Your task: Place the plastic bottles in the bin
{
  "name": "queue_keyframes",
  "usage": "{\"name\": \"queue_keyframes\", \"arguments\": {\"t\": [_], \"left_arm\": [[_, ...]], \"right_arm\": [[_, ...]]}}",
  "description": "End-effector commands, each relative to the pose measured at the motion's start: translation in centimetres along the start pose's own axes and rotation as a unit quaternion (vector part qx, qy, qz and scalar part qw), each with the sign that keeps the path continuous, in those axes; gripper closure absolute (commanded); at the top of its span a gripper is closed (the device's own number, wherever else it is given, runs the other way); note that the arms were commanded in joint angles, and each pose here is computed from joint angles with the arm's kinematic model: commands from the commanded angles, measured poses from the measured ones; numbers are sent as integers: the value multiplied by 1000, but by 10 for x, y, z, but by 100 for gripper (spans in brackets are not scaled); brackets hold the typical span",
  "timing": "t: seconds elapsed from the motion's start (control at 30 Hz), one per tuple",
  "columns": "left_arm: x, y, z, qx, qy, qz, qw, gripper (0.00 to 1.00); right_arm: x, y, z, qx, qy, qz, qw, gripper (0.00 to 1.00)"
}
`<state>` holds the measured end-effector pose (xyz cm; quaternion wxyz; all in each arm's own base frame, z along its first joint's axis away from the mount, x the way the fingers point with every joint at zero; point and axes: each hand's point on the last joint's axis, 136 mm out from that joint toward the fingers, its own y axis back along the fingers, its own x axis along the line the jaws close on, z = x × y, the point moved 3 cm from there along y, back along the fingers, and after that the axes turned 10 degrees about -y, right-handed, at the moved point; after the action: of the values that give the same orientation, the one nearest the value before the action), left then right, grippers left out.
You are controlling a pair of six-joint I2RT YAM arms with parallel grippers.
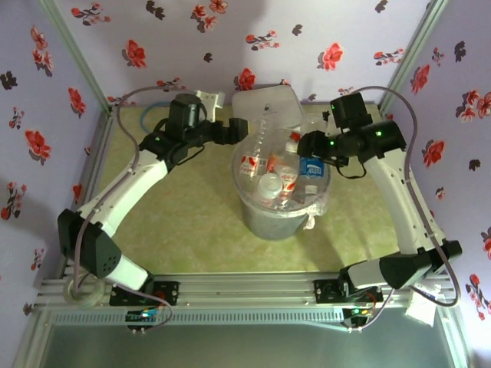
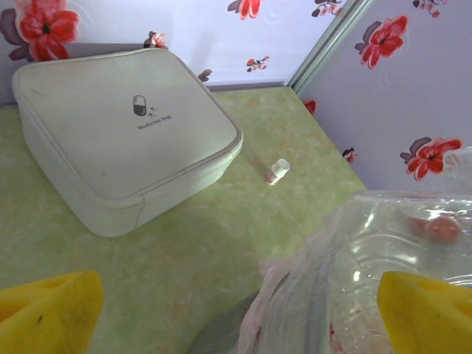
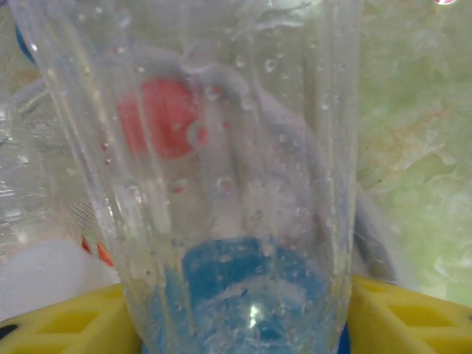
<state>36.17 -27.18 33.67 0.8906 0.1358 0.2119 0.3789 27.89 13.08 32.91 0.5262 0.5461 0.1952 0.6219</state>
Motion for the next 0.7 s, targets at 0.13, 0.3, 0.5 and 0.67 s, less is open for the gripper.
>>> {"name": "queue_keyframes", "arguments": {"t": [0.13, 0.3, 0.5, 0.67], "left_arm": [[-11, -19, 8, 0, -29, -1, 1000, 4], [-9, -16, 6, 3, -35, 8, 999, 4], [-3, -3, 4, -2, -37, 28, 999, 3], [1, 5, -1, -2, -32, 34, 999, 3]], "right_arm": [[-2, 4, -9, 19, 31, -14, 999, 17], [-6, 45, 6, -46, 54, -38, 997, 6], [-12, 53, 18, -75, 56, -57, 994, 10], [-3, 45, 39, -105, 68, -56, 991, 23]]}}
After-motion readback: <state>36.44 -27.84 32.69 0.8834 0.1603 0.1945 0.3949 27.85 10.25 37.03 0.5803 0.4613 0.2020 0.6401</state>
